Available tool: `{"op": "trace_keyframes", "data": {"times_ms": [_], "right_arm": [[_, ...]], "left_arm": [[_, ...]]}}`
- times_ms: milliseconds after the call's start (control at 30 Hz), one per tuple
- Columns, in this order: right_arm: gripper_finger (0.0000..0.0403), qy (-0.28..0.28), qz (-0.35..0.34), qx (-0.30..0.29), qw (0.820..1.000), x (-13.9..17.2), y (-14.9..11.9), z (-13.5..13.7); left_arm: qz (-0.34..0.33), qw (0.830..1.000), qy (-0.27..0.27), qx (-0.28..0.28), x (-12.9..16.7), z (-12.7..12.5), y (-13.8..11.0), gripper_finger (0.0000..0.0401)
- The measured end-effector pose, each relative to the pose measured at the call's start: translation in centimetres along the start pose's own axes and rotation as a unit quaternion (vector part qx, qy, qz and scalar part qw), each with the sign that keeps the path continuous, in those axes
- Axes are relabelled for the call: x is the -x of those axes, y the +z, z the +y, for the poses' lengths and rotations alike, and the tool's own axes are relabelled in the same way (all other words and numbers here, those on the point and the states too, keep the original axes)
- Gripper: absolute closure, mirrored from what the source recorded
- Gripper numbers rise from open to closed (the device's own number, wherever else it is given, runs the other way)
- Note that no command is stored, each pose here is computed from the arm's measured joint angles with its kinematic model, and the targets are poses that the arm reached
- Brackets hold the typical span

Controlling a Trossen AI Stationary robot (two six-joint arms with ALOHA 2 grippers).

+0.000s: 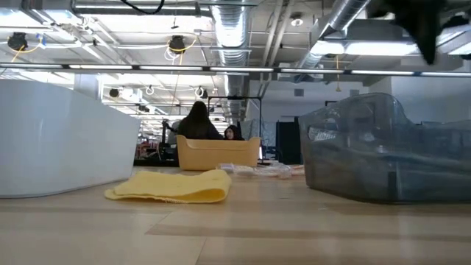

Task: Pick & Place Toothbrushes
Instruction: Put the blue toothbrush into the black bin

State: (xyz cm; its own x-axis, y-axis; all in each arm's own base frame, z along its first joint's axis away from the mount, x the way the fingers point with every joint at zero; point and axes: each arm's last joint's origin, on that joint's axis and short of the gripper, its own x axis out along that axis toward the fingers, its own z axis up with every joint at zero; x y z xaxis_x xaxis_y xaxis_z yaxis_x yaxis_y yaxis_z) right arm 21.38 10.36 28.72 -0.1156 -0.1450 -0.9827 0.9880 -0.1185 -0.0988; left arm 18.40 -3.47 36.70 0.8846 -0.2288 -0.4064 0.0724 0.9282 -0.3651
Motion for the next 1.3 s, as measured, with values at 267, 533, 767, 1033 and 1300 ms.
{"op": "trace_keyframes", "data": {"times_ms": [267,533,767,1033,1300], "right_arm": [[0.0132,0.06,-0.037,0.023,0.997,1.7,5.7,0.8],[0.0133,0.099,-0.044,0.128,0.986,0.9,11.9,3.8],[0.0133,0.108,-0.074,0.186,0.974,-0.1,18.9,4.1],[0.0133,0.138,-0.136,0.269,0.944,-0.9,26.5,2.8],[0.0133,0.172,-0.048,0.2,0.963,-4.2,30.8,2.5]], "left_arm": [[-0.025,0.999,0.029,0.022,-0.5,0.1,0.4,0.0306],[-0.069,0.996,0.056,0.029,-3.9,0.4,1.4,0.0306],[-0.131,0.987,0.047,0.078,-7.3,1.3,2.9,0.0306],[-0.183,0.969,0.068,0.155,-9.1,3.9,4.1,0.0306],[-0.224,0.95,0.114,0.187,-8.7,4.9,4.6,0.0306]]}}
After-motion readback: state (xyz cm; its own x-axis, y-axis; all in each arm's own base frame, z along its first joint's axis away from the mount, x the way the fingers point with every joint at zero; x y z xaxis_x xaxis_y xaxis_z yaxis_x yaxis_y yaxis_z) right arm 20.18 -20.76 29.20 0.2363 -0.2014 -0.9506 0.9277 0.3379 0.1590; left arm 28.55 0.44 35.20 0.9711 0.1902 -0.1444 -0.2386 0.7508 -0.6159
